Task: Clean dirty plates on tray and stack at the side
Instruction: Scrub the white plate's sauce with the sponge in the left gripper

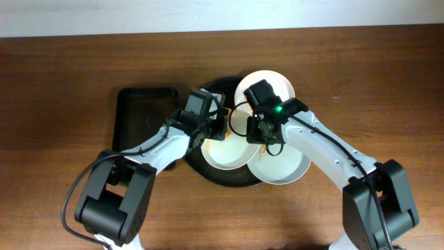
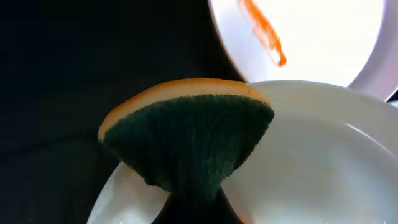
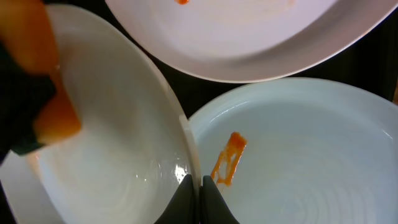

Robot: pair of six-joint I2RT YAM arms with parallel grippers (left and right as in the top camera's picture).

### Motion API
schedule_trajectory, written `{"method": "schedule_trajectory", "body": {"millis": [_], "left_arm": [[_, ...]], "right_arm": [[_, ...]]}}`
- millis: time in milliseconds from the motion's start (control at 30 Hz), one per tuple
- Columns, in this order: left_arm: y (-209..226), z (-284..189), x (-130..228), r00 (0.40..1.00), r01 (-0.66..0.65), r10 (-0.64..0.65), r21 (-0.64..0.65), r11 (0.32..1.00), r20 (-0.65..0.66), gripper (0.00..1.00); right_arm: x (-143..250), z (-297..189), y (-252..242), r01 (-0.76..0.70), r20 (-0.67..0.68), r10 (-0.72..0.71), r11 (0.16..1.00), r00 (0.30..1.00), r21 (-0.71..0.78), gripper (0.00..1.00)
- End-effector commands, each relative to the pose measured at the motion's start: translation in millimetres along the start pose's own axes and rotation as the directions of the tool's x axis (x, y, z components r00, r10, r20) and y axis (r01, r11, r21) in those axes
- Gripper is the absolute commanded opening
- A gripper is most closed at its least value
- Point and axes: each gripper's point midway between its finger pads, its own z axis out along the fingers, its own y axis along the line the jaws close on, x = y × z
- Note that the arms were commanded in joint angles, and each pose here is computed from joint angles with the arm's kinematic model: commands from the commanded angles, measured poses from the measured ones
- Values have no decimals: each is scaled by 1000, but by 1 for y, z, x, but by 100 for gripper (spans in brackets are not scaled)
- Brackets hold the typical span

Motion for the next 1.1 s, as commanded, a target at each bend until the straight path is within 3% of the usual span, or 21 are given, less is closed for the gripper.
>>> {"method": "schedule_trajectory", "body": {"millis": [0,267,400,500,800,900,1067], "left_arm": [[-4,3,17,997,17,-15,30,999,-71,0],[0,2,25,995,22,-20,16,1000,-102,0],[26,2,3,1000,2,-2,-143,990,6,0],[32,1,-9,998,0,11,-188,982,58,0],[40,21,-1,999,1,8,-191,981,44,0],[35,19,-14,995,-2,19,-174,985,95,0],[5,0,-33,989,-25,32,-50,998,143,0]], "right_arm": [[2,2,1,-6,-6,6,1000,1000,-3,4],[1,2,0,-6,-3,6,1000,1000,-1,4],[1,2,1,-6,-1,6,1000,1000,-2,4],[1,2,1,-3,-1,3,1000,1000,-2,4],[1,2,1,-3,-1,3,1000,1000,-2,4],[1,2,1,-3,0,3,1000,1000,-3,4],[1,2,1,-3,0,3,1000,1000,-3,4]]}}
